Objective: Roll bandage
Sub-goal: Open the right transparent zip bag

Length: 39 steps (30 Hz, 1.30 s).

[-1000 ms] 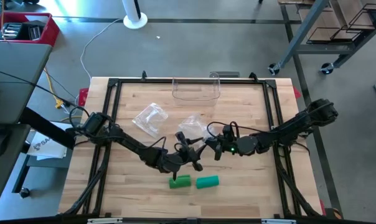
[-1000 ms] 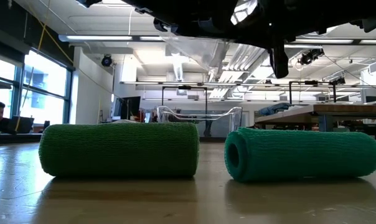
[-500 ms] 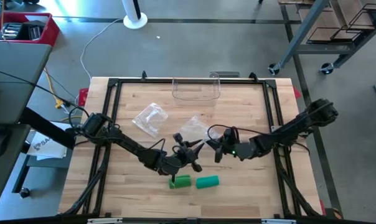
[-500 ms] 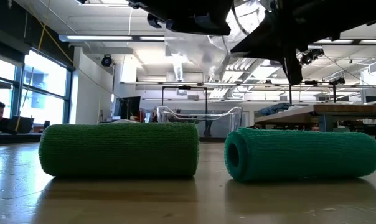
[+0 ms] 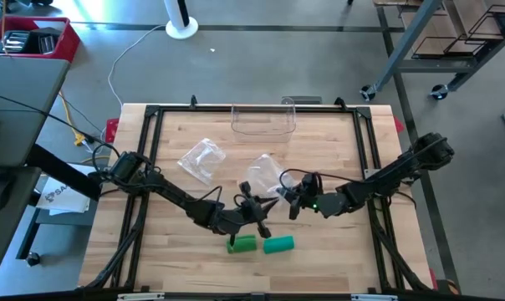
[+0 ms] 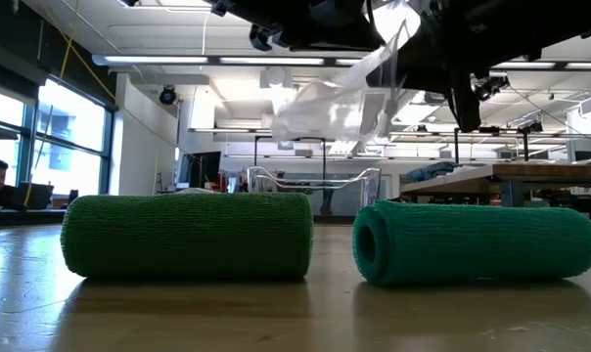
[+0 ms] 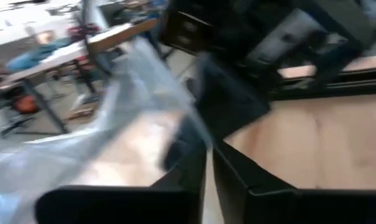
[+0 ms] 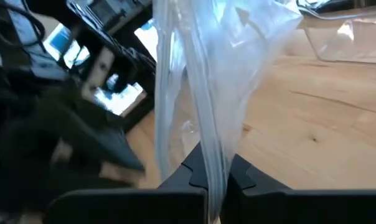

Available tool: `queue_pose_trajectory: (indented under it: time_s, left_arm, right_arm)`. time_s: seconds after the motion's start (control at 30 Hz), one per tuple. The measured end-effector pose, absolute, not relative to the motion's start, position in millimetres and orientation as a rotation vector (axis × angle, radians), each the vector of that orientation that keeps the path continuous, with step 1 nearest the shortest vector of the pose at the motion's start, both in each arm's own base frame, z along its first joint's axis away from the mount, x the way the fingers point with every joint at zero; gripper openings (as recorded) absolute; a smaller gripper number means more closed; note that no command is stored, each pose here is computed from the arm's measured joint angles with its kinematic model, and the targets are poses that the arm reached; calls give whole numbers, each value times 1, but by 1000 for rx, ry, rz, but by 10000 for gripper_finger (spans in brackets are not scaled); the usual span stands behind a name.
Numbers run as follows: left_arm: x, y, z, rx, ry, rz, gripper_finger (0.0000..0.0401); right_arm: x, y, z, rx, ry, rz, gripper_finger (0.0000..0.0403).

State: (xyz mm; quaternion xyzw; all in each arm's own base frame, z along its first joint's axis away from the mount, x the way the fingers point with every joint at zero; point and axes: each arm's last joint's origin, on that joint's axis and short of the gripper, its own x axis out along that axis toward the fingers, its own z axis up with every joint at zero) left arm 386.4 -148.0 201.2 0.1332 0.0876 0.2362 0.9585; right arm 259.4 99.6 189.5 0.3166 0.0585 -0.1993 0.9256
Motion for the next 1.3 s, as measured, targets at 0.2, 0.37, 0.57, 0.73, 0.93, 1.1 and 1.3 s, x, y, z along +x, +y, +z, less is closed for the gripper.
queue_pose_trajectory:
  time_s: [0.2,0.37,0.57,0.73,0.93,1.1,1.3]
  left_arm:
    - [393,-136,201,236,174,427,104]
    - [397,-127,201,225,175,418,172]
    - [397,-124,200,230,182,455,191]
    - [395,-122,199,218,192,525,161]
    - [395,-122,199,218,195,551,86]
    - [393,-125,199,223,198,551,16]
    - [390,-132,198,228,204,563,4]
  right_arm:
    - [261,100,195,669,74,-388,0]
    - [262,98,195,668,66,-404,0]
    - [263,95,195,675,58,-416,0]
    - [263,95,195,681,55,-414,0]
    - [263,95,195,680,57,-411,0]
    - [263,96,195,675,65,-405,0]
    - [261,96,189,613,138,-408,3]
